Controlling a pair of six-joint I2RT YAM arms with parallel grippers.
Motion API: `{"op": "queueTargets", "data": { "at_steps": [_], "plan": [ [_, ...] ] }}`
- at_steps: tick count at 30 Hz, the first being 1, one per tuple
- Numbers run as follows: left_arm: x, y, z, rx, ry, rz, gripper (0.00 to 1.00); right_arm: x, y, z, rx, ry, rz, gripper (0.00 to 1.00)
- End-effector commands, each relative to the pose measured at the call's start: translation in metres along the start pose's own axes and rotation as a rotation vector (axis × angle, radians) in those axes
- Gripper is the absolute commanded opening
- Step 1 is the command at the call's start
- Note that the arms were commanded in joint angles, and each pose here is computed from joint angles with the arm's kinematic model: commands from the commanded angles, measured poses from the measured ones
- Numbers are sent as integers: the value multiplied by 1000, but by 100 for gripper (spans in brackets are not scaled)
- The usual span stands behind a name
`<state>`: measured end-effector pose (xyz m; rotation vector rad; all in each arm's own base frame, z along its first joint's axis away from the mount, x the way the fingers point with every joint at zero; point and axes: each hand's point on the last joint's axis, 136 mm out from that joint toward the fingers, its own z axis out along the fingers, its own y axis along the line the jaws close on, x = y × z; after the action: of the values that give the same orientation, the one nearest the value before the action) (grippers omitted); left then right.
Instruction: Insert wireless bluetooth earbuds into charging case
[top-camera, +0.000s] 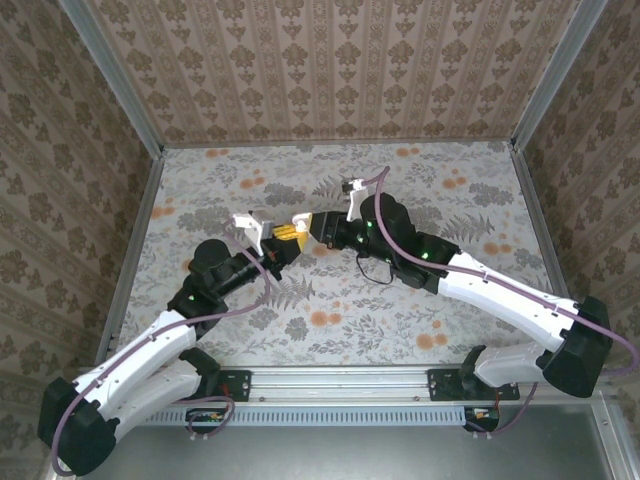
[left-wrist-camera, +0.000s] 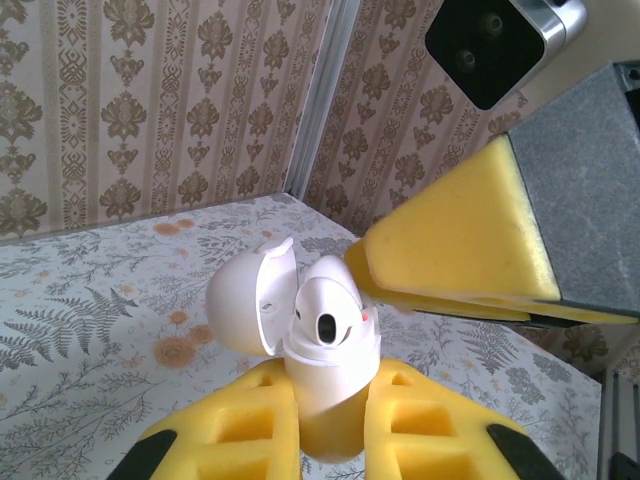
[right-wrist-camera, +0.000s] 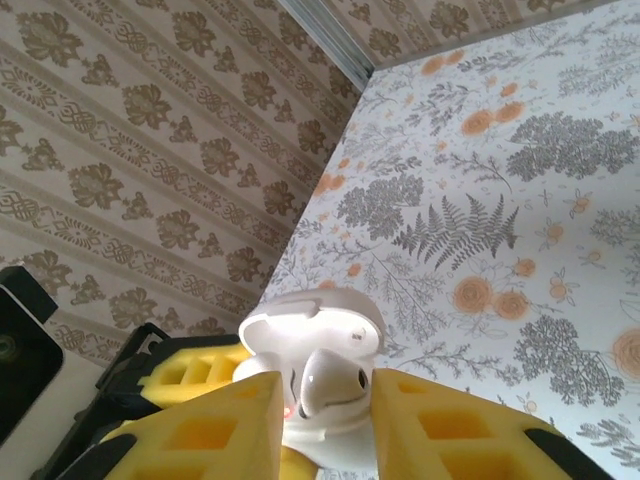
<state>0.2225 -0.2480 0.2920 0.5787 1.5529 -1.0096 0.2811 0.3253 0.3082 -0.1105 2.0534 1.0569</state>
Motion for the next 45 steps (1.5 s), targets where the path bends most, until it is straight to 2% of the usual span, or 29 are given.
{"op": "queueTargets", "data": {
  "at_steps": [1, 12, 16, 25, 34, 45],
  "plan": [
    [-37, -12, -4, 28, -101, 27, 0, -5, 8, -11, -2, 1, -33, 34],
    [-30, -21, -8, 66, -66, 58, 0, -37, 16, -45, -19, -42, -95, 42],
    [-27, -32, -9, 132, -34, 81, 0, -42, 14, -48, -70, 29, -84, 43],
    [-26, -61, -11, 303, 0, 121, 0, -29, 17, -29, -256, 251, 76, 42],
    [-22, -57, -5, 296, 26, 105, 0, -5, 41, -21, -402, 393, 112, 35],
    [-22, -44, -1, 229, 26, 69, 0, 6, 48, -38, -429, 432, 51, 33]
  ]
}}
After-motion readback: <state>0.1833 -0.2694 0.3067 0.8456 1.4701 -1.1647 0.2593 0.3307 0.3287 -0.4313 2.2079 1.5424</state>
